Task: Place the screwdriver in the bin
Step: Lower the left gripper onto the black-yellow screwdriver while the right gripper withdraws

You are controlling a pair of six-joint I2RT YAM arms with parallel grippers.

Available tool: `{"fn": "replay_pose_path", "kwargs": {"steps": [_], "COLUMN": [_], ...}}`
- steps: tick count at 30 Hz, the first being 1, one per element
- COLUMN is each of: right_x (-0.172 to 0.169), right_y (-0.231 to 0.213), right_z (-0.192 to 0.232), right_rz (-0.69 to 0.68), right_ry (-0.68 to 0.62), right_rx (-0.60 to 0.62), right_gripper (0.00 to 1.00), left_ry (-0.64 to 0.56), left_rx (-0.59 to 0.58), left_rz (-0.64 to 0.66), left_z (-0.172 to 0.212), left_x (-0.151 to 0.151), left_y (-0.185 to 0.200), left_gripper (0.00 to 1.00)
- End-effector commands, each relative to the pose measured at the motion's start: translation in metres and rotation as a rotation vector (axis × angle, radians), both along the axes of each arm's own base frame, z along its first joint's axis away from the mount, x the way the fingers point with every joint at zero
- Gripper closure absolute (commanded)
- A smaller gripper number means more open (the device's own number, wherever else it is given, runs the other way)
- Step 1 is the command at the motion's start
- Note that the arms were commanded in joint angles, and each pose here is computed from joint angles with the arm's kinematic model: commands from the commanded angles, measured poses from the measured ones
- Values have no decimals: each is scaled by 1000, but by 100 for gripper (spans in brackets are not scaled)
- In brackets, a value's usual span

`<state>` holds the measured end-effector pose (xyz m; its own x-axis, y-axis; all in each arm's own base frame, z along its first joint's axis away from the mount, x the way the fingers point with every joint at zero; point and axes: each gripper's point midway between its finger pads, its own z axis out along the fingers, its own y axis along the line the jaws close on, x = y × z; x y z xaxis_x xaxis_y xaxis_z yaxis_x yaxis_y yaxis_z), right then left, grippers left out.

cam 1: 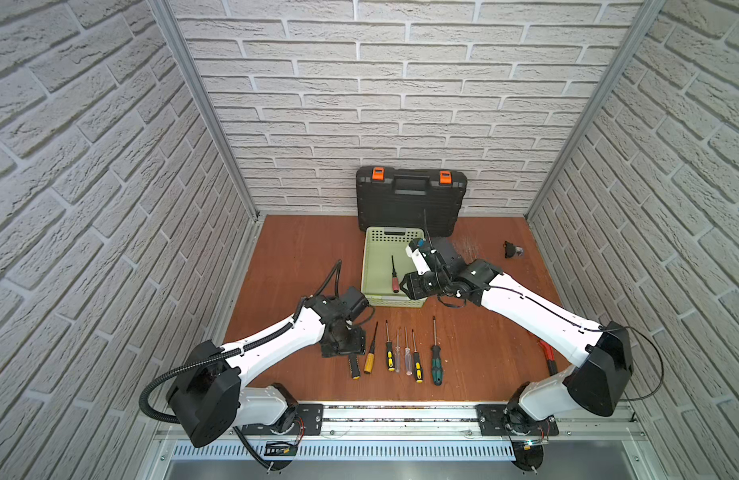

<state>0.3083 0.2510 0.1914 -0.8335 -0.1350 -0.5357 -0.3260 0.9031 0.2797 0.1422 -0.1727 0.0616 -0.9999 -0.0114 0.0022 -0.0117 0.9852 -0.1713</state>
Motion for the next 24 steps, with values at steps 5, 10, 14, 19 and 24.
{"fn": "replay_pose_path", "kwargs": {"steps": [5,10,14,19,24], "right_x": [0,-1,-5,-10,-11], "right_y": [0,-2,-11,-16,-16], "right_z": [2,0,1,-1,-13], "right_rz": [-9,-3,-19,-32,-27], "right_ry": [-21,-17,-24,-26,2], "right_rx": [26,11,-9,-14,-30], "right_gripper": [54,55,56,55,56], "left_ry": [22,14,23,30,47], "left_rx": [9,59,50,72,92], "left_rz": [137,149,169,147,153], "left_z": [-15,-25,-35,-41,-52], "left_x": [-12,-4,0,2,-1], "left_y": [-11,-10,-11,-12,-7], "left_gripper": [29,32,40,46,48]}}
